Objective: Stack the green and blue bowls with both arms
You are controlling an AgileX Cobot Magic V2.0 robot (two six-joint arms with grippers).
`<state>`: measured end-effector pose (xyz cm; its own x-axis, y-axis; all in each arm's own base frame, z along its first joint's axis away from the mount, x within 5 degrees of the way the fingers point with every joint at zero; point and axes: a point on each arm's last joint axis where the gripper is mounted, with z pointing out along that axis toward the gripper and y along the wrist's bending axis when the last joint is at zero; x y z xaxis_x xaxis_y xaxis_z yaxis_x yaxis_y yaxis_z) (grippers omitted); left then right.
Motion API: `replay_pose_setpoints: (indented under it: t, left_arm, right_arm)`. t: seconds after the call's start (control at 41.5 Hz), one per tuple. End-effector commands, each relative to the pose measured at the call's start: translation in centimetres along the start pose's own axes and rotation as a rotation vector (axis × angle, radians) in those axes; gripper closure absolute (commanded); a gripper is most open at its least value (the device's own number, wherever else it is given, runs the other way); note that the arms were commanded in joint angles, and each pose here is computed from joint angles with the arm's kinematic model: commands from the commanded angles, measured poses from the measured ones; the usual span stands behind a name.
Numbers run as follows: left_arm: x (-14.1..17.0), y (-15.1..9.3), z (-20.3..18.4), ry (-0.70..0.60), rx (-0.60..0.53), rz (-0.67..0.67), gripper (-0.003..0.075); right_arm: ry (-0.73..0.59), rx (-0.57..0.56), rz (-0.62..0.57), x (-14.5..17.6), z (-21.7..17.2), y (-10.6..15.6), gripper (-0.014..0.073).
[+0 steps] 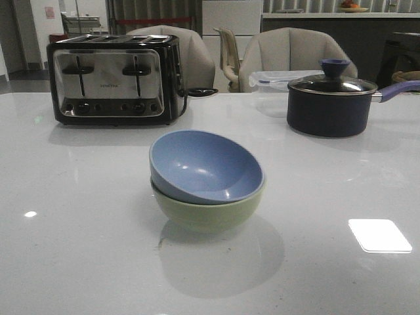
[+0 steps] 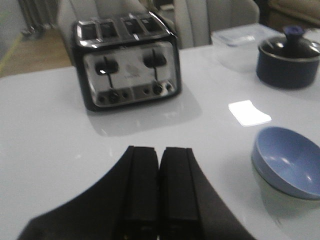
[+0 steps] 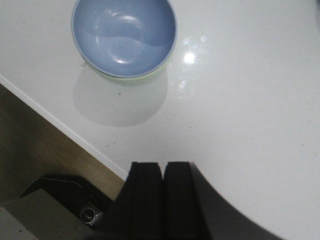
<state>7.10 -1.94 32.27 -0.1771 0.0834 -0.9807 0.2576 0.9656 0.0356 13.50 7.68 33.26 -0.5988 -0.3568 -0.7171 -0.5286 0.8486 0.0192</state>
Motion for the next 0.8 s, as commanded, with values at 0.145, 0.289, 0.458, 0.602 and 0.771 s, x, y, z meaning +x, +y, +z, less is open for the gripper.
replay_pose_setpoints:
  t: [0.145,0.289,0.458,0.602,0.771]
  left_arm:
    - [3.4,0.5,-1.9,-0.247,-0.140,-0.018,0.0622]
    - [6.1,0.6,-1.2,-0.298,-0.177,-0.020,0.0622]
    - [8.5,0.7,-0.8,-0.291,-0.191,-0.055,0.0622]
    - [10.1,0.7,-0.3,-0.301,-0.189,-0.065,0.0622]
    - [11.1,0.7,0.1,-0.333,-0.182,-0.072,0.0622]
  right_arm:
    - [-0.093,0.014,-0.002,-1.1,-0.9,-0.1,0.0556]
    - [-0.093,0.014,-0.002,-1.1,-0.9,-0.1,0.0556]
    - [-0.093,0.014,-0.002,-1.1,-0.9,-0.1,0.0556]
    - [-0.093,0.014,-0.002,-1.1,-0.9,-0.1,0.0556]
    - [-0.094,0.014,-0.002,-1.1,-0.9,-0.1,0.0556]
